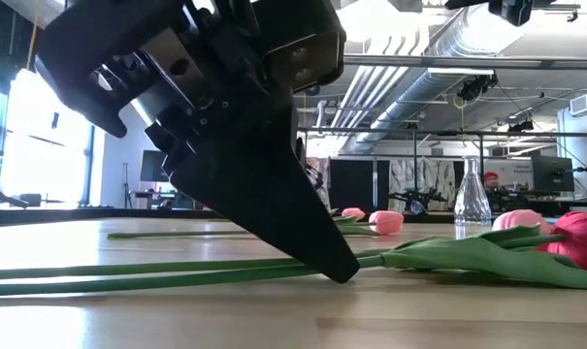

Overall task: Sort flowers into vase by color
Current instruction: Put the red flower into the blue vase

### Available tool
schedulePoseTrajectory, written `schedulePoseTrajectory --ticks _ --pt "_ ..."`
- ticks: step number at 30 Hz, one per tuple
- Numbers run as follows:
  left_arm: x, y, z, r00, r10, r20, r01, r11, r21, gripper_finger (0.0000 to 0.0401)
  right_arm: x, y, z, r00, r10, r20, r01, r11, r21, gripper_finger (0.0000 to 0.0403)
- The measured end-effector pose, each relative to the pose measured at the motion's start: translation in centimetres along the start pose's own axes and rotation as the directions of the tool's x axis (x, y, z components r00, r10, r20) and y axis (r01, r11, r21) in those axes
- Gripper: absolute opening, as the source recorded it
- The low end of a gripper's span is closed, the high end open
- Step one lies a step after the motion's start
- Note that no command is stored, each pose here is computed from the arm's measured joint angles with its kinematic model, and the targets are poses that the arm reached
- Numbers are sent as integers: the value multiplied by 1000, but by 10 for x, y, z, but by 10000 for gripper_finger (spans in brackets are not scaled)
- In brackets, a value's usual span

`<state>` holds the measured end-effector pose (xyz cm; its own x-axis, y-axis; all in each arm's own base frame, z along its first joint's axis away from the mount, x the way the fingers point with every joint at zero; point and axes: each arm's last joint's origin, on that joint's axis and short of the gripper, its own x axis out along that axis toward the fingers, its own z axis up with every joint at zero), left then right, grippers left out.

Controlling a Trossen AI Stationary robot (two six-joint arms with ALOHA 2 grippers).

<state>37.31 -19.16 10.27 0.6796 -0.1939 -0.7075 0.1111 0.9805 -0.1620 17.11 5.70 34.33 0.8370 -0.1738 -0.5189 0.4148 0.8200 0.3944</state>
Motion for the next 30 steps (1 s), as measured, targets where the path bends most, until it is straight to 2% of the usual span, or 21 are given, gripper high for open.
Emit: schedulePoseTrajectory --ticks 11,21,30 --pt "0 0 -1 1000 4 -3 -4 1000 -1 5 0 0 0 1000 5 -10 -5 1000 5 123" --pt "-8 -4 7 999 -29 25 31 996 -83 1 0 1 -1 999 30 -37 -30 1000 5 123" --pt "-24 -4 22 996 -14 86 23 994 -104 0 0 1 -1 999 31 -37 -31 1000 5 123"
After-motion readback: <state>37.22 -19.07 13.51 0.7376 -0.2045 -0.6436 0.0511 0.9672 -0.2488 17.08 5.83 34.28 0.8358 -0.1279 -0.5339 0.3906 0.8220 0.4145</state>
